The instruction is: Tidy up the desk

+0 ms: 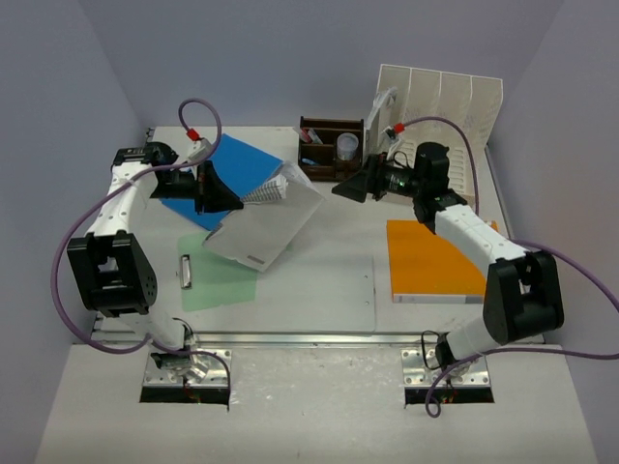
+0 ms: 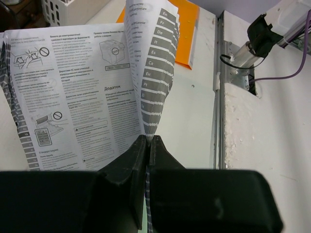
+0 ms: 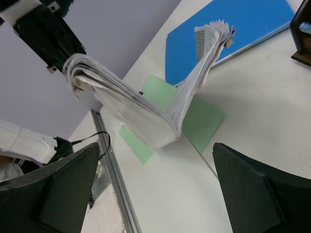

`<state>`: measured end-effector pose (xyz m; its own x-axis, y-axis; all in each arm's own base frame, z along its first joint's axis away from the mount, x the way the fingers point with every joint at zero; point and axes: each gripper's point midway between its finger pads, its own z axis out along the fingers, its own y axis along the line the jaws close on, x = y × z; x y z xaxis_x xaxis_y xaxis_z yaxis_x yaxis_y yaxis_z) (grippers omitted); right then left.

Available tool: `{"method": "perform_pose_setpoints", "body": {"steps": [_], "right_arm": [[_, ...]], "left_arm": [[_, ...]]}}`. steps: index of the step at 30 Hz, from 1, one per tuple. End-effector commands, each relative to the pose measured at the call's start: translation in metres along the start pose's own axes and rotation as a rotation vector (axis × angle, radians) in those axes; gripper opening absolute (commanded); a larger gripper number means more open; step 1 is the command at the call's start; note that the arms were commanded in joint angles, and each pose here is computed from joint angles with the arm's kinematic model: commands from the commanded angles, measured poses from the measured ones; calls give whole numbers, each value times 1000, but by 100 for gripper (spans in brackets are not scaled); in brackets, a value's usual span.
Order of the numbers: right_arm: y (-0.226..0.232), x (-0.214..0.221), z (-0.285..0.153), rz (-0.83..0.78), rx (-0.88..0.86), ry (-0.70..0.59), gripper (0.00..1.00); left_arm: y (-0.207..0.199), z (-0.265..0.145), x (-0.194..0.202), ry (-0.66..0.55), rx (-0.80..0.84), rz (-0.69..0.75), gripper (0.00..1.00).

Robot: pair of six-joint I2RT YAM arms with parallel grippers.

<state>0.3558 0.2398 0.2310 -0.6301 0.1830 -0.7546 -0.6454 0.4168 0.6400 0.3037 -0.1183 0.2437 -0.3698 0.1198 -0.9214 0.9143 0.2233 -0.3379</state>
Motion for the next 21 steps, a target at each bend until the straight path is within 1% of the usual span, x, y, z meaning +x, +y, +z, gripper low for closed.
{"method": "perform_pose_setpoints", "body": {"steps": [1,4,7,13,19,21], "right_arm": [[-2,19,14,-107,-76,-1,99],[0,23,27,-66,-164,44,99],[4,29,41,-72,-231,69,99],[45,31,67,-125,-399,106,99],[80,15,78,-172,-491,110,99],[88,12,78,-185,-511,112,96]], "left_arm": [[-21,-2,-45,-170,50,113,0],[-25,-3,-50,-182,55,111,0],[-29,-4,-53,-184,56,114,0],[-27,-3,-50,-185,61,75,0],[-17,0,-36,-155,53,27,0],[-12,0,-32,-145,50,15,0]]}}
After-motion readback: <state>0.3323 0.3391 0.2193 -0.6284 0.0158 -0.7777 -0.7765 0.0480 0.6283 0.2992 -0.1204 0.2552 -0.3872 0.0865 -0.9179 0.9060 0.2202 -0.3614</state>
